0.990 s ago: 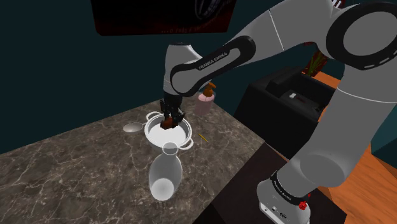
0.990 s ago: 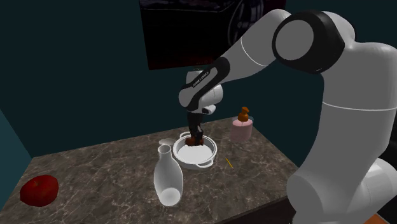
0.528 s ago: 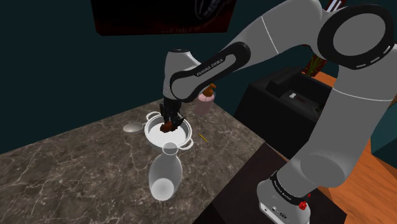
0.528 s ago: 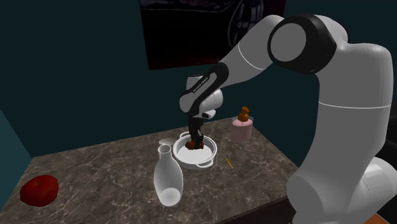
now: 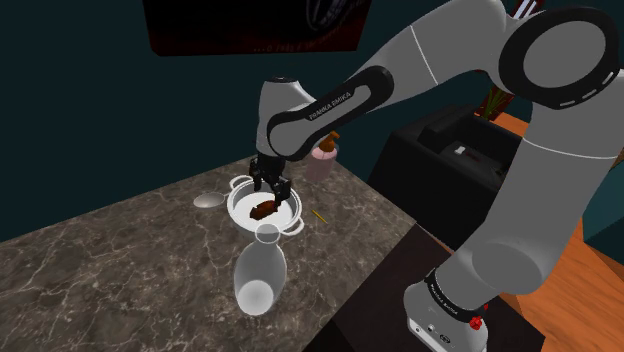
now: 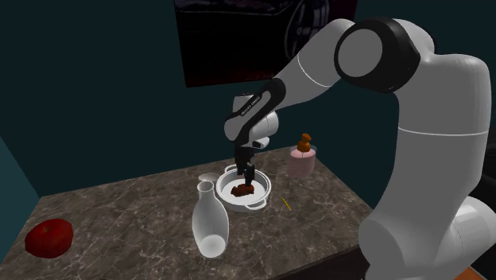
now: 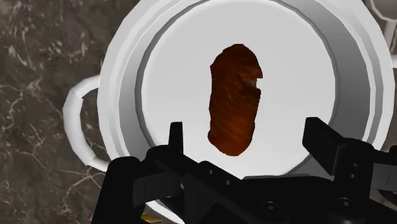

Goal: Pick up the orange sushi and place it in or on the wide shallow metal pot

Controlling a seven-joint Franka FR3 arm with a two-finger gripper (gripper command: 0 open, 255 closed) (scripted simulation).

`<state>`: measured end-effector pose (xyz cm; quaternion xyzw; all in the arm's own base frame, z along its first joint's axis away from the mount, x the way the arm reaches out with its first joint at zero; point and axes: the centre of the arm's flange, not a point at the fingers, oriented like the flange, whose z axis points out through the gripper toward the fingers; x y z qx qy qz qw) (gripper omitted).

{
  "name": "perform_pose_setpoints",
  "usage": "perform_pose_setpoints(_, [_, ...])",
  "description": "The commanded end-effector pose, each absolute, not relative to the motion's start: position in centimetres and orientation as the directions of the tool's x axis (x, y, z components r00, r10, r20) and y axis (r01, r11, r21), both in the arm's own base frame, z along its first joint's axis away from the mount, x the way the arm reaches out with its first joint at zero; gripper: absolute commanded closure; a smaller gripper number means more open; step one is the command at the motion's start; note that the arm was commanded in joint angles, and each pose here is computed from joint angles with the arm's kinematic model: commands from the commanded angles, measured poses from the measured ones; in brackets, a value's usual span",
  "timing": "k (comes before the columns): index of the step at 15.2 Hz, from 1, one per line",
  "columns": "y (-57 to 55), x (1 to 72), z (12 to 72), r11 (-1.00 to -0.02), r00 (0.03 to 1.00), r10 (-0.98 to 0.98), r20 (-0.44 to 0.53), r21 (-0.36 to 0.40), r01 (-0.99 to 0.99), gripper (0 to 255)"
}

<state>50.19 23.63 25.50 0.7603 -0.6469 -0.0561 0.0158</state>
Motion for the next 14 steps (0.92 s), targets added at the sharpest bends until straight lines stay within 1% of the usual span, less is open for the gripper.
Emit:
perform_pose_setpoints(1, [23.6, 50.2, 25.5, -0.162, 0.157, -0.986, -0.065, 0.097, -0.982, 0])
perform_pose_setpoints(2, [23.6, 50.2, 25.5, -0.162, 0.157, -0.986, -0.065, 0.097, -0.982, 0])
perform_pose_setpoints(6, [23.4, 50.7, 30.5, -0.162, 0.157, -0.986, -0.065, 0.097, -0.982, 0])
perform_pose_setpoints(14, [23.4, 50.7, 30.5, -0.162, 0.157, -0.986, -0.065, 0.097, -0.982, 0])
